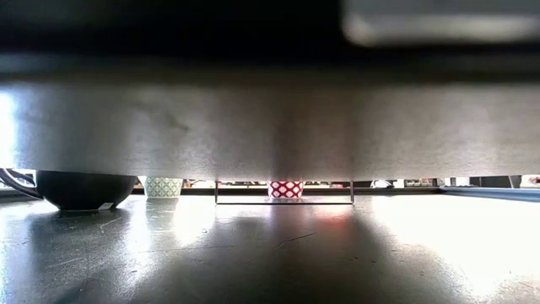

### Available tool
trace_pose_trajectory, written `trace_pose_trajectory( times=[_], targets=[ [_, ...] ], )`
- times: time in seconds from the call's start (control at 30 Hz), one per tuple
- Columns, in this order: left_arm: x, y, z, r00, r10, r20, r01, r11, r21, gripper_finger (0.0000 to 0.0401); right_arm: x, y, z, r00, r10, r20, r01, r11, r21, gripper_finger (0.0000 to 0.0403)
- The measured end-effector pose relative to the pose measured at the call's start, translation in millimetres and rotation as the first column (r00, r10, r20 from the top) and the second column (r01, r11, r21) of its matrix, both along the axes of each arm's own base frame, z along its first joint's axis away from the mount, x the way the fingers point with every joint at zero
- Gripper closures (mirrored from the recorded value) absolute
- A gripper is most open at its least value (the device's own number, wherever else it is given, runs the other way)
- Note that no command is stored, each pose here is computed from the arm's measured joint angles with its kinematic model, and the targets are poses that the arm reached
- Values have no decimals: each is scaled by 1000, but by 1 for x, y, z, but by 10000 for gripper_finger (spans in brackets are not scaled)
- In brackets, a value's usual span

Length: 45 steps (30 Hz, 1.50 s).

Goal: Place coffee mugs
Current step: Adjust the blue patterned mug on the shelf

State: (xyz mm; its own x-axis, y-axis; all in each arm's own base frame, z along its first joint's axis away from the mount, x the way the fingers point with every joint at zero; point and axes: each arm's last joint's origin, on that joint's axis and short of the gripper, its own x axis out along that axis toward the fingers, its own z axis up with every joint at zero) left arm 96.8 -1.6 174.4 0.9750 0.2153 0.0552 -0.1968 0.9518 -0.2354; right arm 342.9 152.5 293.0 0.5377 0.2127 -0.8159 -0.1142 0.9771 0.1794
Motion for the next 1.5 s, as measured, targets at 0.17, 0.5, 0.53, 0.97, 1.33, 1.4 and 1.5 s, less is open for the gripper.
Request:
trace_pose_trajectory(
  times=[0.17, 0.5, 0.53, 0.97, 1.33, 1.4, 1.5],
  targets=[
    [0, 0, 0, 1000, 0, -1, 0, 1000, 0, 319, 3, -7, -3, 998, -57, -23, 57, 998, 12, 326],
    [0, 0, 0, 1000, 0, 0, 0, 1000, 0, 319, 3, -8, -3, 997, -70, -29, 71, 997, 21, 325],
    [0, 0, 0, 1000, 0, 0, 0, 1000, 0, 319, 3, -8, -3, 997, -71, -30, 71, 997, 20, 324],
    [0, 0, 0, 1000, 0, 0, 0, 1000, 0, 319, 0, -9, -7, 995, -73, -67, 73, 997, 3, 276],
    [0, 0, 0, 1000, 0, 1, 0, 1000, 0, 319, -1, -9, -9, 994, -73, -77, 73, 997, -1, 304],
    [0, 0, 0, 1000, 0, 1, 0, 1000, 0, 319, -1, -9, -9, 993, -81, -80, 82, 997, 5, 310],
    [0, 0, 0, 1000, 0, 1, 0, 1000, 0, 319, -1, -9, -11, 991, -97, -92, 98, 995, 11, 315]
  ],
)
